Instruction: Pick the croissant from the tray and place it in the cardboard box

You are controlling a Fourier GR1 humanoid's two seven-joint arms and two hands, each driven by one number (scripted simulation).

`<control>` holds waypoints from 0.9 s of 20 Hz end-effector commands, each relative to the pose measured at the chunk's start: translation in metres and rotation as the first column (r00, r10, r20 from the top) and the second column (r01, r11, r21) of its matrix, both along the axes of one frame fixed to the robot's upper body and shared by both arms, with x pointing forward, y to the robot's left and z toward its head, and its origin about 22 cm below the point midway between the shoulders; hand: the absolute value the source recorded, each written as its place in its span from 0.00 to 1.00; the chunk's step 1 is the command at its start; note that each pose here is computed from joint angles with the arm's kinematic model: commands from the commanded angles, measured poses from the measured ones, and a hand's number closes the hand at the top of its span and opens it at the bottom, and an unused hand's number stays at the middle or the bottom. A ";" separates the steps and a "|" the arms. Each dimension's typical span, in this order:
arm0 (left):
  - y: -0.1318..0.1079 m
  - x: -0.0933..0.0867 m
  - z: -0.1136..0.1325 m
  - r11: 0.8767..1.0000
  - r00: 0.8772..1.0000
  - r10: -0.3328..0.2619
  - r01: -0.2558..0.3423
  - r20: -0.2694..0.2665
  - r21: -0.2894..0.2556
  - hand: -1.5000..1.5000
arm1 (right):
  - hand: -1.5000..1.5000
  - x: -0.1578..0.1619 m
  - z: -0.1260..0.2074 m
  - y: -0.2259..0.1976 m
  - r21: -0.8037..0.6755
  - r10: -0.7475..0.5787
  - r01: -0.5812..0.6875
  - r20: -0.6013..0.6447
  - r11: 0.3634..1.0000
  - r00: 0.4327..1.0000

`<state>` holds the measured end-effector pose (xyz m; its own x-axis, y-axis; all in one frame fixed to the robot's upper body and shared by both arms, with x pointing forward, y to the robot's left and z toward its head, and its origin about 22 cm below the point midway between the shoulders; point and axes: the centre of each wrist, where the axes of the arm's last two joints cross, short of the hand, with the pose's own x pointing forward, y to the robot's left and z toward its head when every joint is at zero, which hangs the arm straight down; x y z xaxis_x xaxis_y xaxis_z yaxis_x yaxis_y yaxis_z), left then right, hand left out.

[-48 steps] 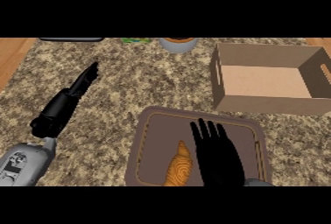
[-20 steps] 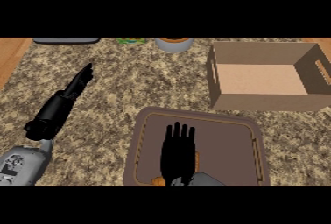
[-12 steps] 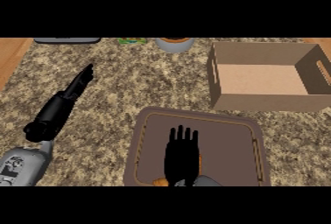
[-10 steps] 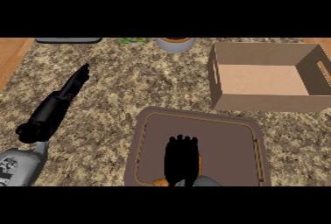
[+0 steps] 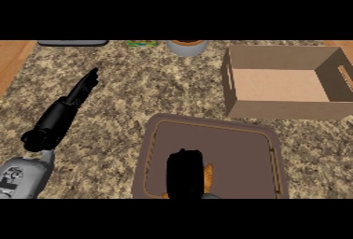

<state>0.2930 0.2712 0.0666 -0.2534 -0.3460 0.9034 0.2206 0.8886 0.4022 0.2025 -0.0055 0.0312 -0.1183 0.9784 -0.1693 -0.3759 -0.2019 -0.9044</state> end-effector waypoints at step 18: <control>0.002 -0.004 -0.001 1.000 1.000 0.000 0.000 0.003 -0.002 0.50 | 1.00 -0.024 0.119 -0.161 0.253 0.807 -0.936 0.483 0.244 0.340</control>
<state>0.2923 0.2692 0.0667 -0.2545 -0.3448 0.9035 0.2098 0.8924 0.3996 0.1674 -0.1266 0.1221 -0.9535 0.2783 0.1156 -0.1006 0.0678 -0.9926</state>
